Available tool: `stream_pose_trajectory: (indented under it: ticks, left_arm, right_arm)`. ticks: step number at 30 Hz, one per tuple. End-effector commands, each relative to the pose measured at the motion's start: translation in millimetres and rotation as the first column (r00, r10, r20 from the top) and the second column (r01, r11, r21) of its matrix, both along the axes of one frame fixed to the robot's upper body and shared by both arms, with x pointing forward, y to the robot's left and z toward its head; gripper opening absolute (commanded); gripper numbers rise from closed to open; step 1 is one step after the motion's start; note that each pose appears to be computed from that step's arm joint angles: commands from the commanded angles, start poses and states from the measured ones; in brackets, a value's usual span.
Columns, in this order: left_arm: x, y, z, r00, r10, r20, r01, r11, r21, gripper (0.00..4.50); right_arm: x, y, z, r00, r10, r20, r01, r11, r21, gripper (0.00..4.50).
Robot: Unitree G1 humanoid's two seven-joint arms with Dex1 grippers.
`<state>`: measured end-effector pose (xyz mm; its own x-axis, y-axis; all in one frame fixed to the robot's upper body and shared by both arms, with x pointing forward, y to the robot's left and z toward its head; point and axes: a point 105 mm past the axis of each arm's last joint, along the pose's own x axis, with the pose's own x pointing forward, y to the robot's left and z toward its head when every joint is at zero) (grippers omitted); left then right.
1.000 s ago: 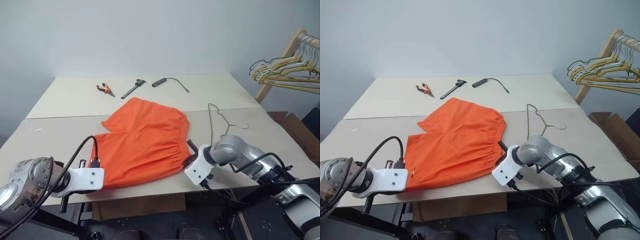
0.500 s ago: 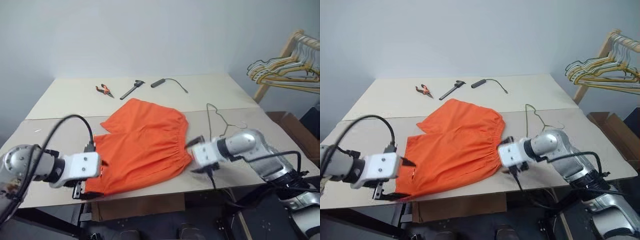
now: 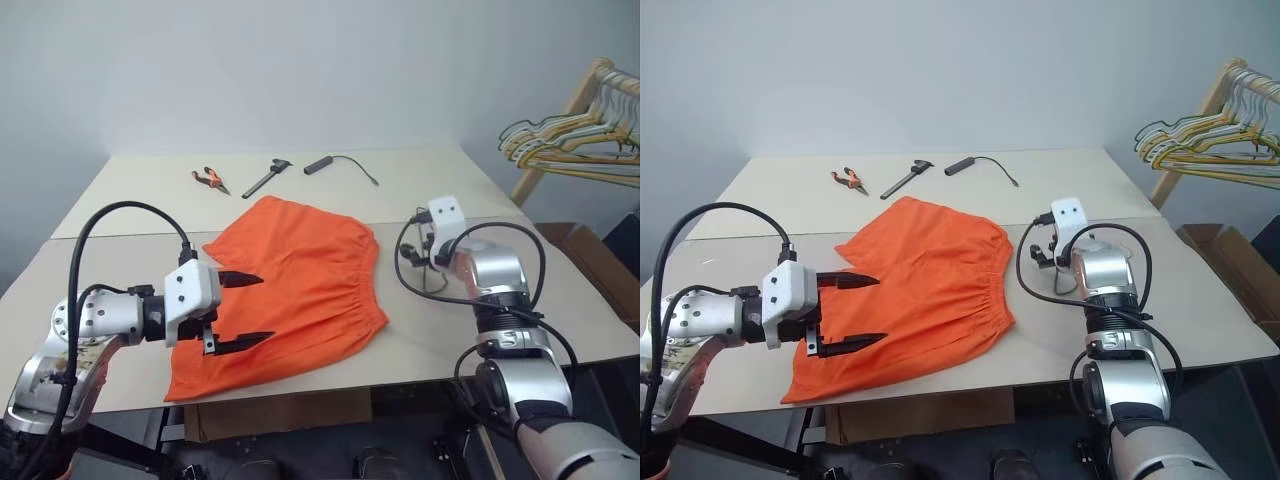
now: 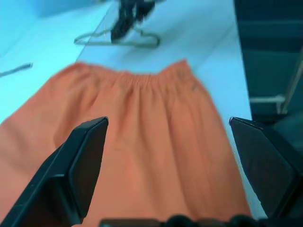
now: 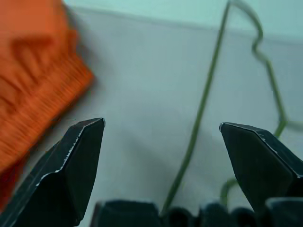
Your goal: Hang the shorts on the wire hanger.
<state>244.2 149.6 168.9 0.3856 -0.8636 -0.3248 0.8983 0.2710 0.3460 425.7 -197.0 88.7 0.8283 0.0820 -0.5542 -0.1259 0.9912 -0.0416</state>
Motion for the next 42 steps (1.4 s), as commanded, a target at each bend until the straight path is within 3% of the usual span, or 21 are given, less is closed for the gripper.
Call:
stream_pose_trajectory:
  ticks: [1,9,20,25,35,42]
  left_arm:
    - [-1,1,-4,1.000,-0.010,0.009,0.010,0.998,0.061,4.46]
    - [-4,5,-16,1.000,-0.009,-0.006,0.010,0.993,0.116,4.46]
    - [-5,2,-20,1.000,-0.026,-0.010,0.027,0.991,0.128,4.46]
    - [-5,-1,-23,0.999,-0.037,-0.008,0.038,0.991,0.130,4.50]
    - [-4,-3,-23,0.999,-0.042,0.002,0.041,0.992,0.118,4.50]
    - [0,-3,-22,1.000,-0.027,0.016,0.025,0.995,0.098,4.50]
  right_arm:
    - [13,6,19,0.996,0.042,0.074,-0.043,0.999,0.021,4.50]
    - [11,18,-1,0.992,0.123,0.030,-0.124,0.992,0.024,4.50]
    - [4,14,-34,0.990,0.082,-0.117,-0.087,0.995,-0.038,4.50]
    - [1,22,-44,0.984,0.084,-0.158,-0.092,0.995,-0.047,3.34]
    - [-8,16,-64,0.973,0.055,-0.222,-0.070,0.996,-0.060,0.03]
    - [-4,4,-61,0.984,0.025,-0.175,-0.046,0.993,-0.113,0.03]
